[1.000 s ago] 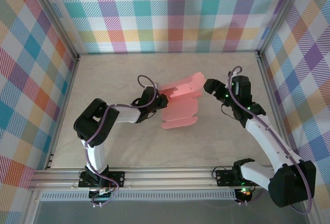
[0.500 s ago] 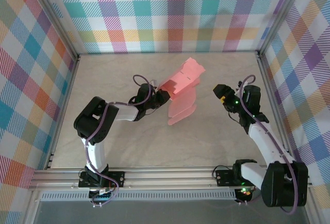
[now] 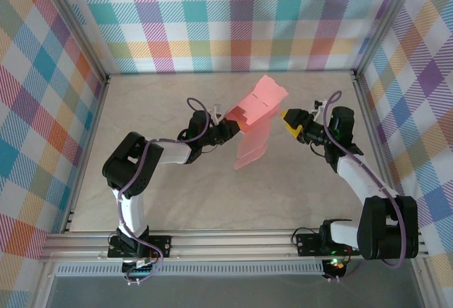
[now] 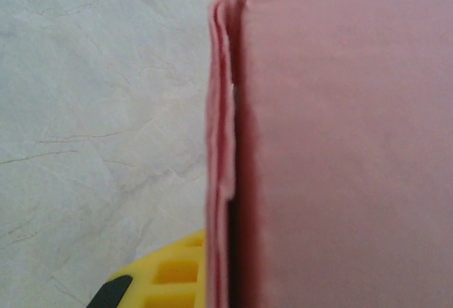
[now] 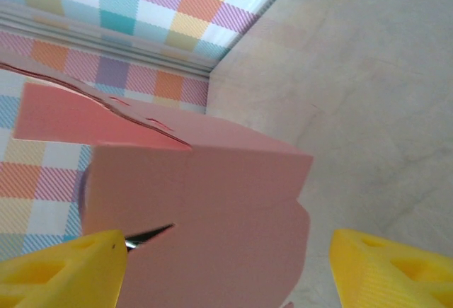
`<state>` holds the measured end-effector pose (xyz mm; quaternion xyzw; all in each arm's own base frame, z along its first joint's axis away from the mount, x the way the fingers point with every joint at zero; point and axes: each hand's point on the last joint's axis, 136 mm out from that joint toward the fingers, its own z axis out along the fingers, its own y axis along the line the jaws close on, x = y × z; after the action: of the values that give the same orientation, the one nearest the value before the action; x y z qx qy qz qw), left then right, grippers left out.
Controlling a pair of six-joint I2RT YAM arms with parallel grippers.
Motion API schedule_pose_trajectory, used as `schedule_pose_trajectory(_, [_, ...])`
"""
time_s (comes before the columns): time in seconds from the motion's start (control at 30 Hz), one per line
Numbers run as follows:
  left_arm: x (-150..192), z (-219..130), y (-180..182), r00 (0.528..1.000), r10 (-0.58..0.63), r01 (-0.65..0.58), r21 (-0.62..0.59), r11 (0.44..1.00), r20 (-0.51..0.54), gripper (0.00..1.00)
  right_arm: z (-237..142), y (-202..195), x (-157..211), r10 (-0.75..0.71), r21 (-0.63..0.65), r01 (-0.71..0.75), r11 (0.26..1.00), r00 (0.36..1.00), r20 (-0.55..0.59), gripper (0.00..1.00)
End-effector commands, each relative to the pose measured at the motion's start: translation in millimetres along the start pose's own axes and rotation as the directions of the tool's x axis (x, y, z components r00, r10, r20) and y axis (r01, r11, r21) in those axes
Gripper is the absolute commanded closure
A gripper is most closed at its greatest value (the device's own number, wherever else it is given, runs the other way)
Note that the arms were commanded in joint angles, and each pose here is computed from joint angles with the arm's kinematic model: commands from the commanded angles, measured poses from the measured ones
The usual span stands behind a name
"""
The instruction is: Fold the paper box
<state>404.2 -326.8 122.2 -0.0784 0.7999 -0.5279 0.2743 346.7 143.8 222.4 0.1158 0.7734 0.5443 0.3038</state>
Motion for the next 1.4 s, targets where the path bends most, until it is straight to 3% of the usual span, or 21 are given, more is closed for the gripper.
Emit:
schedule_pose_trajectory(0.0, [-3, 5, -17, 0.999, 0.039, -0.039, 0.066, 0.997, -0.002, 1.0, 8, 24, -2, -0.056, -0.073, 0.053, 0.996, 0.998, -0.031, 0.25])
schedule_pose_trajectory(0.37, [2, 5, -20, 0.998, 0.059, -0.058, 0.078, 0.995, -0.011, 1.0, 38, 19, 10, -0.058, -0.016, 0.056, 0.998, 0.991, -0.119, 0.26])
schedule_pose_trajectory(0.57, [2, 4, -20, 0.998, 0.066, -0.065, 0.078, 0.995, -0.006, 1.0, 41, -1, 13, 0.019, 0.077, -0.01, 0.997, 0.993, -0.119, 0.35])
schedule_pose_trajectory(0.83, [4, 5, -16, 0.997, 0.079, -0.079, 0.062, 0.995, -0.01, 1.0, 46, -7, 18, 0.074, 0.117, -0.058, 0.991, 0.988, -0.137, 0.56])
schedule_pose_trajectory(0.97, [9, 0, -1, 0.987, 0.163, -0.163, -0.029, 0.986, 0.002, 1.0, 43, -10, 19, 0.079, 0.149, -0.058, 0.987, 0.988, -0.133, 0.62])
schedule_pose_trajectory(1.17, [-2, -23, 15, 0.946, 0.313, -0.297, -0.163, 0.941, 0.084, 1.0, 36, -9, 21, 0.075, 0.167, -0.055, 0.984, 0.99, -0.118, 0.53])
schedule_pose_trajectory(1.37, [-4, -26, 15, 0.924, 0.374, -0.355, -0.183, 0.917, 0.083, 1.0, 40, -8, 23, 0.104, 0.142, -0.085, 0.986, 0.986, -0.133, 0.61])
